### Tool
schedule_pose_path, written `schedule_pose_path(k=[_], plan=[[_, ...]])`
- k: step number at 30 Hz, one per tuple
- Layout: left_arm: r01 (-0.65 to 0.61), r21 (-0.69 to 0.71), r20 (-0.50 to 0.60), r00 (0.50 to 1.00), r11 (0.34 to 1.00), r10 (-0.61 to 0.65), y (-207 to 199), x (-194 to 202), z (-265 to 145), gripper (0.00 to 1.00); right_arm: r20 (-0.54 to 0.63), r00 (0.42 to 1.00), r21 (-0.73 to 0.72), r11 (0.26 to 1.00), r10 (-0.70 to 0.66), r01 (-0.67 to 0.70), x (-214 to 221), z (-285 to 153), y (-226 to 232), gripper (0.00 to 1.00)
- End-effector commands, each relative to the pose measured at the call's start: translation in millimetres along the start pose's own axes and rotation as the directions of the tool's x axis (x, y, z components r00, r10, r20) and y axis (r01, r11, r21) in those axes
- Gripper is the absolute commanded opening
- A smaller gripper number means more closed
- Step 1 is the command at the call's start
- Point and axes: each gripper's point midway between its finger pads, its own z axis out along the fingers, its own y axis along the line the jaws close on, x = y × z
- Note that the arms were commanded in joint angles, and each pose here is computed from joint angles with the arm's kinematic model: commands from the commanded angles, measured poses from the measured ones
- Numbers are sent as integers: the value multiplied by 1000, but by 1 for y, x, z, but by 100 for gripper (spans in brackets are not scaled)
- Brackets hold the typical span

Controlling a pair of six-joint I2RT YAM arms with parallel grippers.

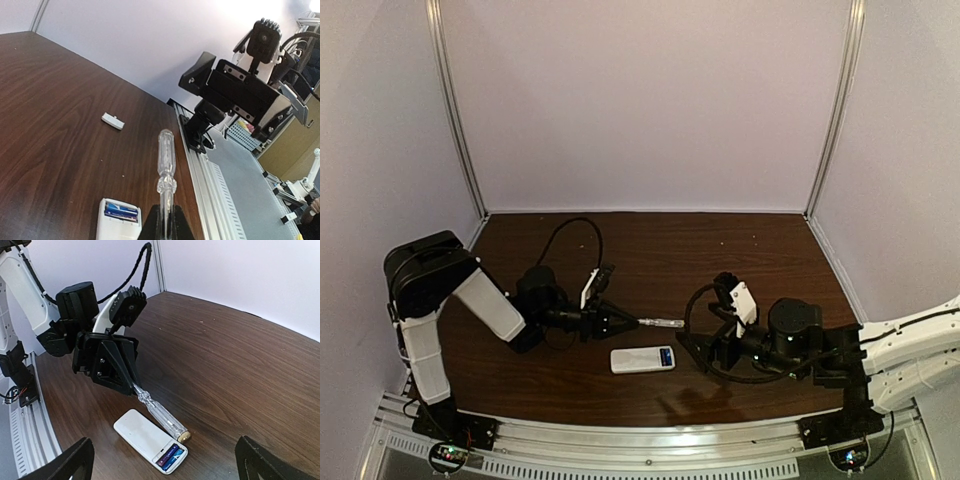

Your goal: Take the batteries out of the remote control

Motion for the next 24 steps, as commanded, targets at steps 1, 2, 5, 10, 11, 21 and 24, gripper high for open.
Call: schedule_pose_path(k=[1, 2, 5, 10, 11, 21, 24], plan=[[-175, -54, 140, 974, 983, 181, -6, -48, -4, 0, 8, 1000, 67, 997, 30, -30, -6, 3, -10, 100], [-178, -56, 138, 973, 982, 184, -7, -49, -4, 0, 9, 999, 57, 998, 32, -33, -6, 3, -8, 100], [-196, -38, 135, 971, 980, 199, -11, -49, -4, 0, 24, 999, 4, 999, 46, -46, -9, 1, -3, 100], [-181, -43, 131, 974, 982, 185, -11, -50, -4, 0, 0, 990, -90, 986, 142, -142, -10, 7, -9, 100], [-178, -49, 129, 975, 983, 183, -10, -50, -4, 0, -9, 987, -104, 982, 159, -159, -10, 9, -11, 100], [-186, 20, 121, 976, 982, 182, -26, -51, -2, 0, -47, 966, -337, 906, 256, -256, -19, 24, -11, 95], [-191, 30, 116, 976, 981, 186, -28, -50, -1, 0, -75, 963, -396, 878, 260, -268, -19, 29, -7, 90]])
